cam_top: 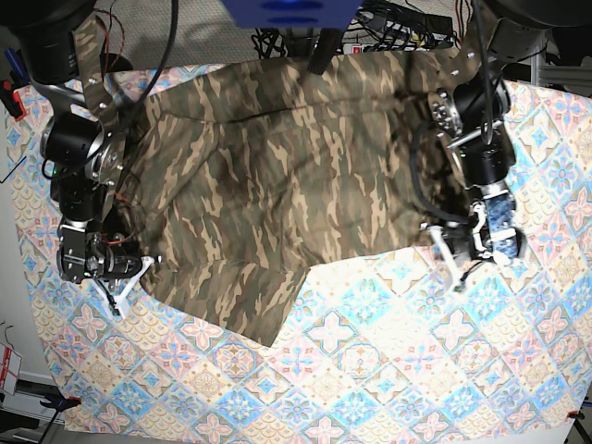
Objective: Fold the T-shirt properly
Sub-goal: 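Drag the shirt away from the robot with both grippers, spreading it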
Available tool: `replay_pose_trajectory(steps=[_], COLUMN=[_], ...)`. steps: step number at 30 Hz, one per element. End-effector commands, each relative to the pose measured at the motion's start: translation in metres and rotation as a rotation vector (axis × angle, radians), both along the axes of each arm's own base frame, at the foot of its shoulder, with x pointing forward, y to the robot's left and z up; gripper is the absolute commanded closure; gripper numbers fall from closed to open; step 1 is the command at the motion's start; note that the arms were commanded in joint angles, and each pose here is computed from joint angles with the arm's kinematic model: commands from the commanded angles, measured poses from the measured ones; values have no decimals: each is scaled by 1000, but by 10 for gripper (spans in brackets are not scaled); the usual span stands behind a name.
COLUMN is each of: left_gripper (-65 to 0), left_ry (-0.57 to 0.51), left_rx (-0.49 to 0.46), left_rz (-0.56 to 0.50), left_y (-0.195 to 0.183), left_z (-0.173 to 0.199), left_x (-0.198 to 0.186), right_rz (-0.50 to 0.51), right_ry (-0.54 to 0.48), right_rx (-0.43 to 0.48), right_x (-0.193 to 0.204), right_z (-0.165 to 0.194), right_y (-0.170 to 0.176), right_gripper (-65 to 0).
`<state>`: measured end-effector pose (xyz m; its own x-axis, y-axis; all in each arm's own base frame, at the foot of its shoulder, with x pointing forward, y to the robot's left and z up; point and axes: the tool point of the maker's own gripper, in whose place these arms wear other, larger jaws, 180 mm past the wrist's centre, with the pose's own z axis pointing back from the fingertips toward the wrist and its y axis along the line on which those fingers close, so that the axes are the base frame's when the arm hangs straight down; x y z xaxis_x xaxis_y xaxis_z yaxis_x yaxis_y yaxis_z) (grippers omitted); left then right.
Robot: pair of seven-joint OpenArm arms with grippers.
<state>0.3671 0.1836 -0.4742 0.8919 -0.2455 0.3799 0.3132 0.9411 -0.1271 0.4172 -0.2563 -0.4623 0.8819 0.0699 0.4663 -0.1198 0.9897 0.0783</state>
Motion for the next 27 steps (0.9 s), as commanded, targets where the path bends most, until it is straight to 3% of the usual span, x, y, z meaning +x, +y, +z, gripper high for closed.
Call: replay_pose_trajectory(steps=[1, 13, 17, 23, 27], left_gripper=[-17, -19, -20, -22, -22], left_ry=[-22, -121, -147, -215, -266], left_rx=[-10, -12, -8, -17, -32], left_rz=[-21, -20, -18, -8, -3], left_y=[-9, -9, -6, -3, -4], left_z=[11, 49, 61, 74, 82], left_x=[13, 56, 66, 81, 90], right_rz=[-21, -105, -202, -223, -317], right_ry=[-93, -152, -192, -202, -215], right_rx=[-5, -15, -81, -84, -136], right_x=[29, 45, 50, 52, 50], right_z=[29, 51, 62, 65, 69], right_y=[-9, -32, -61, -67, -88], right_gripper=[-33, -33, -34, -34, -48])
